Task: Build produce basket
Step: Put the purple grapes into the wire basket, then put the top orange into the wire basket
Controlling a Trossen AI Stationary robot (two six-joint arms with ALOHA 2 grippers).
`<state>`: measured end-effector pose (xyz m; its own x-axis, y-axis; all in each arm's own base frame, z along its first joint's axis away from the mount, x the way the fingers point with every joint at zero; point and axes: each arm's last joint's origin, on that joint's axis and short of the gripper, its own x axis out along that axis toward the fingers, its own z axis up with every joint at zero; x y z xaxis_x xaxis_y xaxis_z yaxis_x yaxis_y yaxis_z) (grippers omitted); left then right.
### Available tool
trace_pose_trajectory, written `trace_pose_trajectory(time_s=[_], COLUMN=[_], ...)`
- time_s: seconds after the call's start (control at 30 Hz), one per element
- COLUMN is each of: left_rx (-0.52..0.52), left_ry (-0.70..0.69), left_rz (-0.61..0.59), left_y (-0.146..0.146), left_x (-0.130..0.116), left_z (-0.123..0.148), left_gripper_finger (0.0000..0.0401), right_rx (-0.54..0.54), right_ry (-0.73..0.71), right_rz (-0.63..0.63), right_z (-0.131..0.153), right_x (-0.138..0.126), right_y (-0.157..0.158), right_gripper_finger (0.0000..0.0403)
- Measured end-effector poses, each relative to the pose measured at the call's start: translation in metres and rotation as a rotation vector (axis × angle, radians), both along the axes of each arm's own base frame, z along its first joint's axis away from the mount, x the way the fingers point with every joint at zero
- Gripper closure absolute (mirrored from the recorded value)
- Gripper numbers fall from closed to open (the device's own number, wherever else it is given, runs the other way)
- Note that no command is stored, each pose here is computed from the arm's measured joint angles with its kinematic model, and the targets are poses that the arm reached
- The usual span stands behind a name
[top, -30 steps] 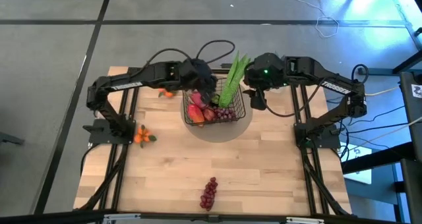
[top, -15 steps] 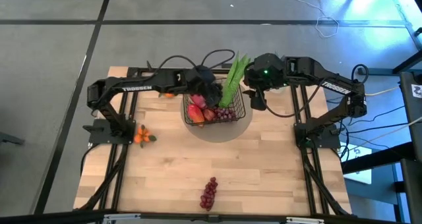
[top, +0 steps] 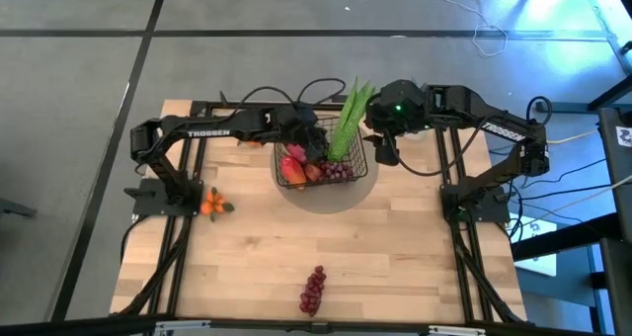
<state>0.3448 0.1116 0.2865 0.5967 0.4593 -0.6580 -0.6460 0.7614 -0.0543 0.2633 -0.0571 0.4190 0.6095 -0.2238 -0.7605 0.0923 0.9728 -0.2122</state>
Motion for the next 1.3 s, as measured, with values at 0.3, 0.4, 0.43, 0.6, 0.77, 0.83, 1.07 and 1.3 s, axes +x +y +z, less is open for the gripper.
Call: trace_pose_trajectory(time_s=[0.3, 0.4, 0.43, 0.6, 0.77, 0.83, 1.07, 1.3], left_rx=[-0.024, -0.020, -0.020, -0.022, -0.018, -0.017, -0.048, -0.224], left_ry=[-0.022, -0.019, -0.017, -0.017, -0.016, -0.016, -0.007, 0.020], left_rz=[0.091, 0.095, 0.093, 0.091, 0.095, 0.097, 0.054, 0.143], left_y=[0.017, 0.021, 0.022, 0.022, 0.022, 0.022, 0.013, -0.012], left_x=[-0.006, -0.008, -0.008, -0.008, -0.008, -0.008, -0.020, -0.053], left_z=[0.000, 0.000, 0.000, 0.000, 0.000, 0.000, 0.012, 0.032], left_gripper_finger=[0.0380, 0.0374, 0.0372, 0.0348, 0.0313, 0.0305, 0.0307, 0.0306], right_rx=[0.003, 0.003, 0.003, 0.003, 0.004, 0.004, 0.005, 0.011], right_ry=[-0.001, -0.001, -0.001, -0.001, -0.001, -0.001, 0.002, 0.026], right_rz=[-0.003, -0.003, -0.003, -0.003, -0.003, -0.003, -0.002, -0.001], right_z=[0.000, 0.000, 0.000, 0.000, 0.000, 0.000, 0.000, -0.002], right_x=[0.000, 0.000, 0.000, 0.000, 0.000, 0.000, 0.000, -0.002], right_y=[0.000, 0.000, 0.000, 0.000, 0.000, 0.000, 0.000, 0.001], right_gripper_finger=[0.0196, 0.0196, 0.0196, 0.0196, 0.0196, 0.0196, 0.0196, 0.0196])
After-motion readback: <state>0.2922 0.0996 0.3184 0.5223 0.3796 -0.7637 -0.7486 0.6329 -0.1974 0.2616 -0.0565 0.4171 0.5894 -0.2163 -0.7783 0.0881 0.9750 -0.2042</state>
